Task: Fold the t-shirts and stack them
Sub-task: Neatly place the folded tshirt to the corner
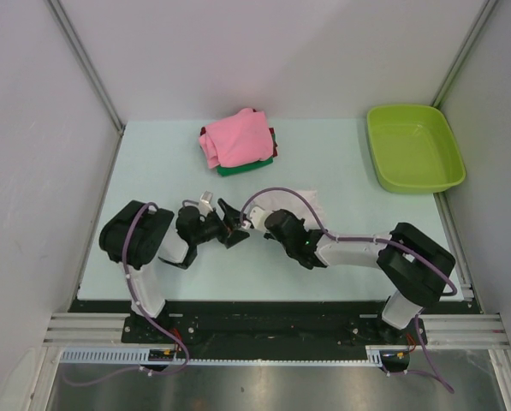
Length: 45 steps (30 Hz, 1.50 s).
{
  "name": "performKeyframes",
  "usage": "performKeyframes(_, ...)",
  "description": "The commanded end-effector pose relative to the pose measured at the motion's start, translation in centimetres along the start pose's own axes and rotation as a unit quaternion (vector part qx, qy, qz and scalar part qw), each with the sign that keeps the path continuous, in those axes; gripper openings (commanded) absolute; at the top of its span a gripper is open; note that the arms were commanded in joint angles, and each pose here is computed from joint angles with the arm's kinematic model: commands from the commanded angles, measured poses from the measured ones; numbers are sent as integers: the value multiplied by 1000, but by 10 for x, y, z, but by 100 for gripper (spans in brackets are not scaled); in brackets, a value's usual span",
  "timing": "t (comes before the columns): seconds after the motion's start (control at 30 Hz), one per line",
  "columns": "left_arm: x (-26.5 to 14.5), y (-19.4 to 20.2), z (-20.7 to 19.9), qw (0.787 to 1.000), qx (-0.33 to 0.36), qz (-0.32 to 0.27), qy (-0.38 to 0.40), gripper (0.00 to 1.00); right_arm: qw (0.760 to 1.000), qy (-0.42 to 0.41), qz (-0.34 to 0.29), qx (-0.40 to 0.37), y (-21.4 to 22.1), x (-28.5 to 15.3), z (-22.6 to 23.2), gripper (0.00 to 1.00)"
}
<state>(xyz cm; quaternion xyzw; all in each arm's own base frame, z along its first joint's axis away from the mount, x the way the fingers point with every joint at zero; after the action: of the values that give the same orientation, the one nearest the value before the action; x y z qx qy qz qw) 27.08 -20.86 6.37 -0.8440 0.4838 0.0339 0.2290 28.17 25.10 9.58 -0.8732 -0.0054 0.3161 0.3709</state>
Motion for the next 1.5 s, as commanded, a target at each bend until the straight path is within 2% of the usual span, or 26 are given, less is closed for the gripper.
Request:
performKeyframes(0.0,13,7,-22,998,-31,11,61,100,1000,10,-13,6,-10,-13,-7,0)
performKeyframes(0.33,45,22,-21,996,-58,30,55,100,999,8,-30,11,-20,-28,-5,0)
performKeyframes(0.77,77,10,-8,998,-43,46,25,100,999,-5,-44,22,-17,-52,7,0)
performKeyframes(1.47,79,13,-12,997,-28,57,40,98,999,-15,-37,14,-5,-63,18,0)
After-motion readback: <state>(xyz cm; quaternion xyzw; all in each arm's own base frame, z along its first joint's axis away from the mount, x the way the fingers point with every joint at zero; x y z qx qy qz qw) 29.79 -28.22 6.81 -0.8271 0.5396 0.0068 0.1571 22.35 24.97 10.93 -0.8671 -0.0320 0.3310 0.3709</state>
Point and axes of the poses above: each gripper's point midway between its finger pads, its own x axis out along the fingers, its own z axis along the line the jaws close on, y = z × x, the point moved 4 cm from there along -x, back along the fingers, and after that the axes turned 15 degrees about x, right-handed, at the moved point
